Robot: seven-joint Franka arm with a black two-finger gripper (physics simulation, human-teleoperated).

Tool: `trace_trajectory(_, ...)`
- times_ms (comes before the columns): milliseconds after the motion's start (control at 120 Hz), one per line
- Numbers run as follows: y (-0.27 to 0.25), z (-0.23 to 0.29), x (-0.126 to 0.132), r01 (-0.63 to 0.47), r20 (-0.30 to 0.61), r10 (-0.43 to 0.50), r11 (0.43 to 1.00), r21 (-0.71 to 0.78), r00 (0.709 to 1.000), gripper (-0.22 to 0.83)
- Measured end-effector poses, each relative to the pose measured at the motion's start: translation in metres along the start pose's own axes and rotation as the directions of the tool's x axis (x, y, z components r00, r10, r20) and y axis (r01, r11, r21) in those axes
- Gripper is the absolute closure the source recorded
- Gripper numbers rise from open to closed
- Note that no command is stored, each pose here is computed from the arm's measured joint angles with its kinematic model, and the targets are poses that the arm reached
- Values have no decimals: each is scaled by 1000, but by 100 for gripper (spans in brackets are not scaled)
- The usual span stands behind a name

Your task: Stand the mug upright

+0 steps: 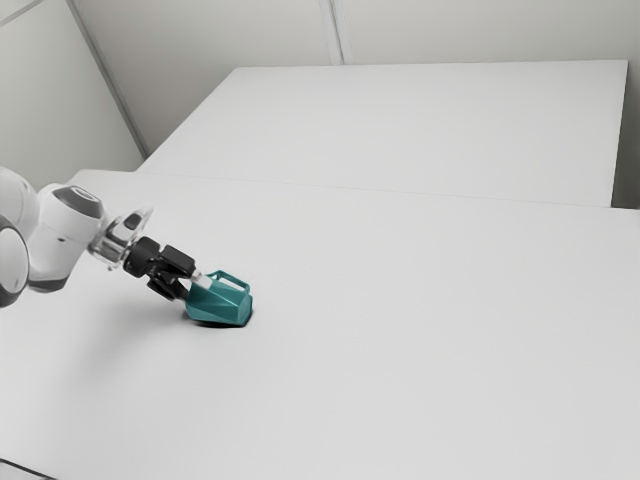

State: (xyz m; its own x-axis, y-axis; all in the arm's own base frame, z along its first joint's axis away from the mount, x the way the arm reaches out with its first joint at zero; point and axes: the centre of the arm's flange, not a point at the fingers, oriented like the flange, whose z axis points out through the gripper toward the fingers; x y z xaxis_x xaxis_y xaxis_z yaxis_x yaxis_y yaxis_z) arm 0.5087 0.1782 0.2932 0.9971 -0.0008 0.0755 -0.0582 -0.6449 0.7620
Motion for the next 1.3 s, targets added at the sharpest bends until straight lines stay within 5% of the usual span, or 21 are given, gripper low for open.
trace_trajectory(1300, -30, 5, -14, 55, -39, -59, 994, -91, 997, 68)
